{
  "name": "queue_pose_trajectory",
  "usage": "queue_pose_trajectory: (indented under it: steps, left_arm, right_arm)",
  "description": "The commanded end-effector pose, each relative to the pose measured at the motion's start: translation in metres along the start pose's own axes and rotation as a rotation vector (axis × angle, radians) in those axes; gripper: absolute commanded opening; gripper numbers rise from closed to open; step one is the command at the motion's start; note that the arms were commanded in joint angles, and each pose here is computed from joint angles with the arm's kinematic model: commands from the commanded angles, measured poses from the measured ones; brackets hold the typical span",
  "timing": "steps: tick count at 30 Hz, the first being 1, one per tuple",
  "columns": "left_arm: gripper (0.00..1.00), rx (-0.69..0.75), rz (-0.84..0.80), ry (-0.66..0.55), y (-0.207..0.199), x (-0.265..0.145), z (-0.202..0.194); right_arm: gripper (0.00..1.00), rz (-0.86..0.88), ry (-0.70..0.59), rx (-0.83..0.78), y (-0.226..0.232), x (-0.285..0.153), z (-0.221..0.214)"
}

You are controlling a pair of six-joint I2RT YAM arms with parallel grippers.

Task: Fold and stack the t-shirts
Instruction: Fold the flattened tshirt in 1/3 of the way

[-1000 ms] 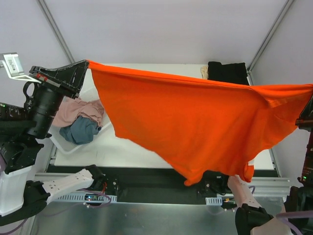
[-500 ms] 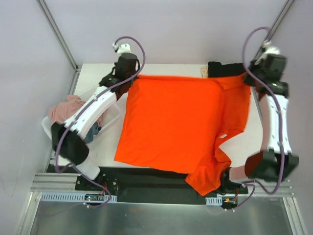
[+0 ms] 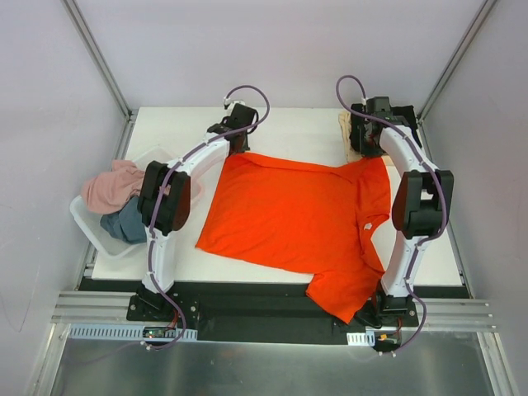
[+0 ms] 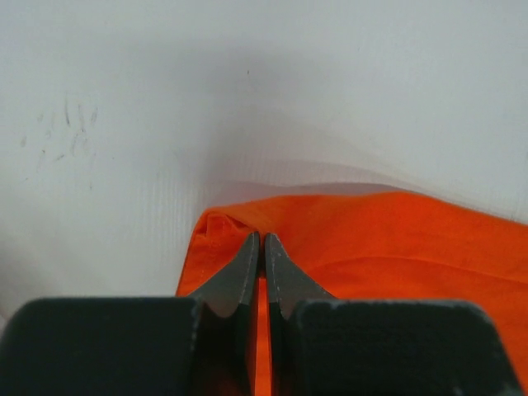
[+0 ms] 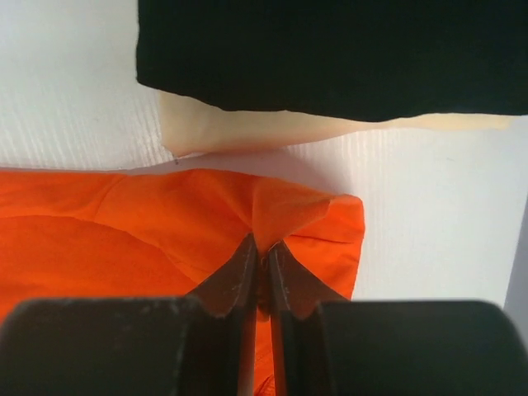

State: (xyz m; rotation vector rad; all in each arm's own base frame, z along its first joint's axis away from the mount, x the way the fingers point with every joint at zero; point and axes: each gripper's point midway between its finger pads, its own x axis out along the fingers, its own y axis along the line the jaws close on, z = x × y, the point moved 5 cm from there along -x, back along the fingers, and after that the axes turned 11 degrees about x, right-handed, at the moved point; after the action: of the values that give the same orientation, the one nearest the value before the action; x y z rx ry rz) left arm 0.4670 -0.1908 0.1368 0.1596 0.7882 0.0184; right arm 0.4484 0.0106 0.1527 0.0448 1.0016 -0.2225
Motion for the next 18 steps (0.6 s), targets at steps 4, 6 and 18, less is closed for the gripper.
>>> queue_pose_trajectory:
  steps: [4, 6, 18]
  left_arm:
    - [0.00, -0.029, 0.045, -0.041, 0.013, -0.021, 0.010]
    - [0.00, -0.051, 0.047, -0.050, 0.017, -0.032, 0.010]
    - [0.00, -0.101, 0.011, -0.008, 0.036, -0.077, -0.033]
  right_arm:
    - [0.10, -0.052, -0.019, 0.158, -0.016, -0.048, -0.014]
    - [0.10, 0.006, -0.005, 0.221, -0.012, -0.067, -0.024]
    - [0.11, 0.052, 0.263, 0.342, -0.018, -0.120, -0.139]
